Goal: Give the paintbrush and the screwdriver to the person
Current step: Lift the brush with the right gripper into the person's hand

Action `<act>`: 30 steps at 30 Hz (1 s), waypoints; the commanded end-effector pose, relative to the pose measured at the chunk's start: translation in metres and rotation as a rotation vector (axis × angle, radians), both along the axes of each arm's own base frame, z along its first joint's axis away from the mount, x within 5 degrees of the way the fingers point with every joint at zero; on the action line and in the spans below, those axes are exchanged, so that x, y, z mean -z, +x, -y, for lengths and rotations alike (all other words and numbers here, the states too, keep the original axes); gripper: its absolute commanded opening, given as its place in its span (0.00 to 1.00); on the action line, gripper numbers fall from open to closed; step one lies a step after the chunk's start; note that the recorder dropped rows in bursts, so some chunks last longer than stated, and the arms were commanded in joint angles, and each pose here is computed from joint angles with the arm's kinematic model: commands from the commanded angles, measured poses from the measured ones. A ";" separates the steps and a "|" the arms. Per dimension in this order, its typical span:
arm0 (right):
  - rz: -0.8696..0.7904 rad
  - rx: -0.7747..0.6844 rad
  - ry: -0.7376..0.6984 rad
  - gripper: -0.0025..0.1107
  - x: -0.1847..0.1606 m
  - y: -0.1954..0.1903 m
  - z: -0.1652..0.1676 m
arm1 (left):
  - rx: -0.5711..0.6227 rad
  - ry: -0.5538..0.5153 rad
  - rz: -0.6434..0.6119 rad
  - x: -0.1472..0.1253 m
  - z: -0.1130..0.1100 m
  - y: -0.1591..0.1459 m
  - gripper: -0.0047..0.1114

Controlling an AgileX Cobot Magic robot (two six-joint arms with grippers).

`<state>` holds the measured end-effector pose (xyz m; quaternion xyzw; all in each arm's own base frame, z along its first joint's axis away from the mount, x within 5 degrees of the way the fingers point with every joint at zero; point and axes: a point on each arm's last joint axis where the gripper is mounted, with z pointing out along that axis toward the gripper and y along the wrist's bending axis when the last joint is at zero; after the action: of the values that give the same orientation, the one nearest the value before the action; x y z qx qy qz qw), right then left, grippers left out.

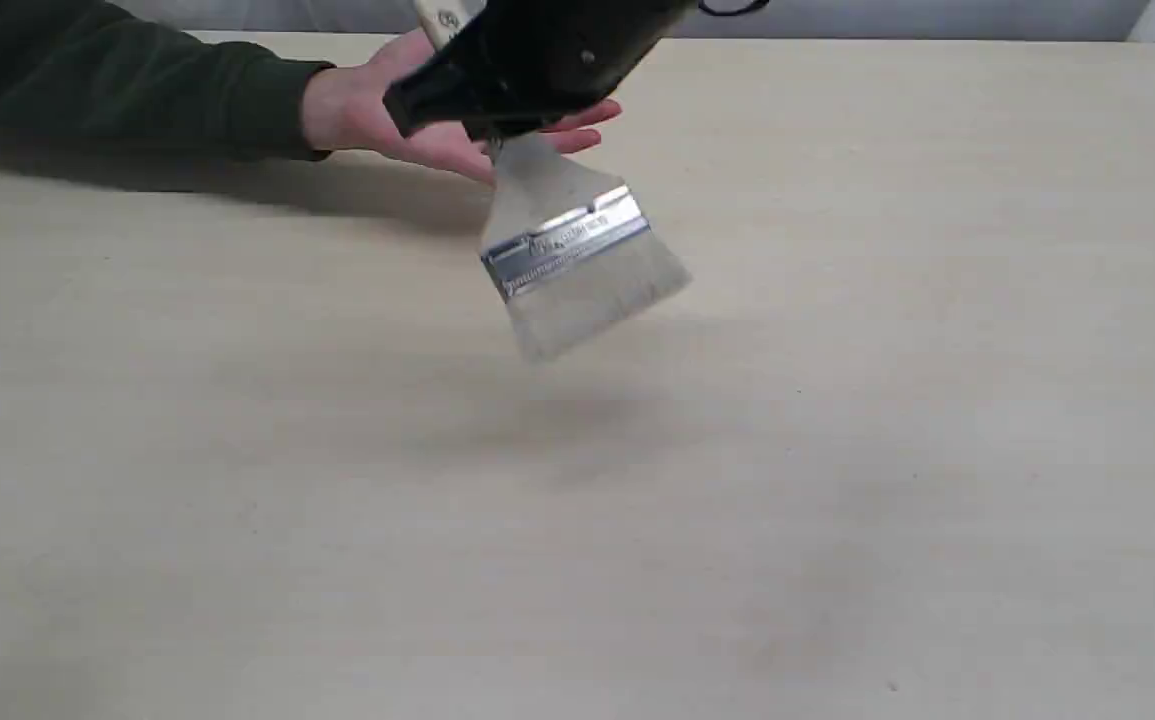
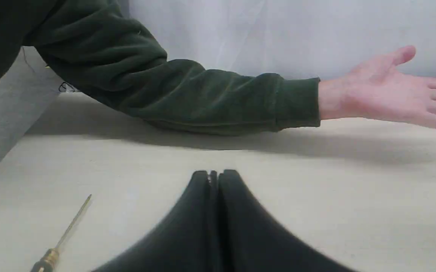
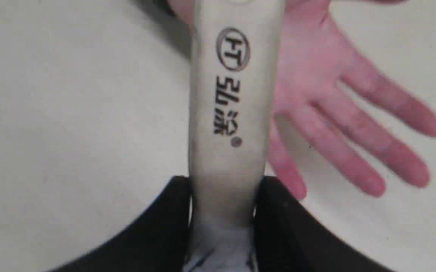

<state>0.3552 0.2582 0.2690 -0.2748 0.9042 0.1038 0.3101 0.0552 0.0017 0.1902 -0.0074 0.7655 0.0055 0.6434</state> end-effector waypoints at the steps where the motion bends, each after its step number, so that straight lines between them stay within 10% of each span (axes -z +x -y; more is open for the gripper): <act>1: 0.077 0.031 0.020 0.06 -0.014 0.011 -0.003 | 0.007 -0.005 0.010 0.000 0.000 0.000 0.04; 30: 0.179 0.177 0.013 0.06 0.038 0.121 -0.008 | 0.007 -0.003 0.013 -0.001 0.000 0.000 0.04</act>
<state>0.4710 0.2667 0.2297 -0.2052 0.8971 0.0528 0.3878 0.0552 0.0017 0.1902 -0.0074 0.7655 0.0055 0.6434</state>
